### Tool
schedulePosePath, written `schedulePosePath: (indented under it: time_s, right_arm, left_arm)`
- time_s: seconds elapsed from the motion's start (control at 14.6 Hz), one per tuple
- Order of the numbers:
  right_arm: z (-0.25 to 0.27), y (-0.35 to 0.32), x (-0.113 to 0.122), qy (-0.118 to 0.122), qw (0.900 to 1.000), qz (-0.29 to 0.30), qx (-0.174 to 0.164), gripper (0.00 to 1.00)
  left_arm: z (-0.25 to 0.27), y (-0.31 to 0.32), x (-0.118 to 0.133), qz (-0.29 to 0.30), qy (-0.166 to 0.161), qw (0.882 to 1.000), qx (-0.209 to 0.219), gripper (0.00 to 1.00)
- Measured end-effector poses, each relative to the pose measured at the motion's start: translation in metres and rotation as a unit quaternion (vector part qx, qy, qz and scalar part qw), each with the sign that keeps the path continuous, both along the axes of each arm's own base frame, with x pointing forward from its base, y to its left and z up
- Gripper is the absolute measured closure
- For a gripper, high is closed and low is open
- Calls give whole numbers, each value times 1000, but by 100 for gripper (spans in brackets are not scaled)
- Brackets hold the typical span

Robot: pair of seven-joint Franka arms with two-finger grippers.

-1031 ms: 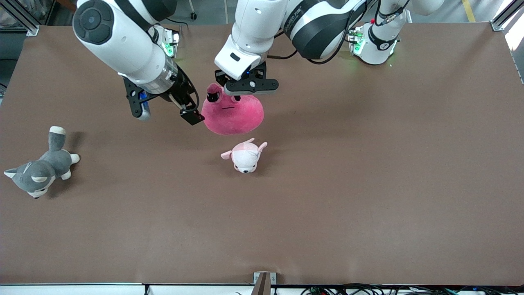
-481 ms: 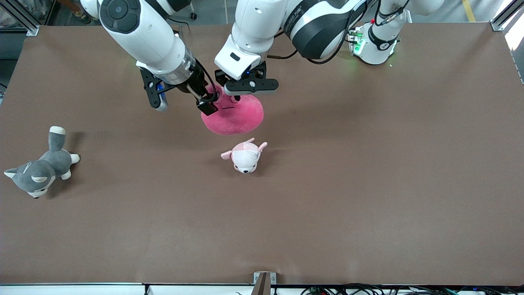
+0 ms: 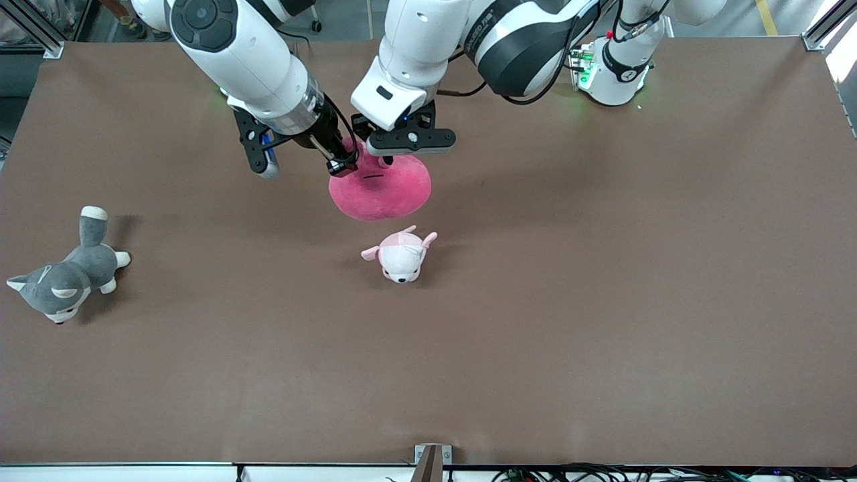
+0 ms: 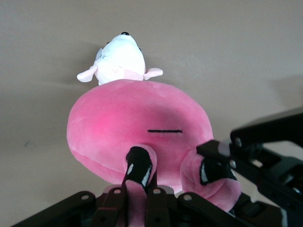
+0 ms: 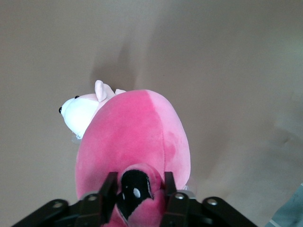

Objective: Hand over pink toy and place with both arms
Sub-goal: 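Carry the plush with the right gripper while the left gripper withdraws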

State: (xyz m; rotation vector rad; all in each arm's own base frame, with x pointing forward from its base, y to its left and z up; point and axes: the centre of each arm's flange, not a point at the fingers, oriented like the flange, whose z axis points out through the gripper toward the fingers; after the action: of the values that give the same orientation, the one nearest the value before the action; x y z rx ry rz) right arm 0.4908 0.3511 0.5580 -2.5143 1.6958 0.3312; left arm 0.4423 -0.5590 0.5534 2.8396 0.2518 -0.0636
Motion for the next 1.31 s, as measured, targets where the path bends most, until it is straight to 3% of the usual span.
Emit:
schedulePosePath:
  time_s: [0.21, 0.62, 0.76, 0.96, 1.24, 1.31]
  right_arm:
    - [5, -1, -1, -4, 1000, 0, 3, 89]
    - [14, -5, -2, -11, 1000, -3, 7, 90]
    - [15, -6, -2, -12, 1000, -1, 8, 90]
    - [15, -16, 3, -17, 1000, 22, 10, 90]
    - [11, -82, 35, -18, 996, 83, 13, 90]
    - [6, -108, 44, -14, 995, 97, 13, 90]
  left_arm:
    - [0, 0, 0, 0, 0, 1000, 0, 87]
    - [11, 2, 1, 2, -7, 1000, -6, 87]
    - [15, 4, 1, 2, -16, 1000, -4, 76]
    - [37, 11, -5, 2, -31, 1000, -5, 42]
    - [78, 42, -16, 5, -32, 999, 17, 4]
    - [88, 55, -16, 3, -30, 999, 27, 0]
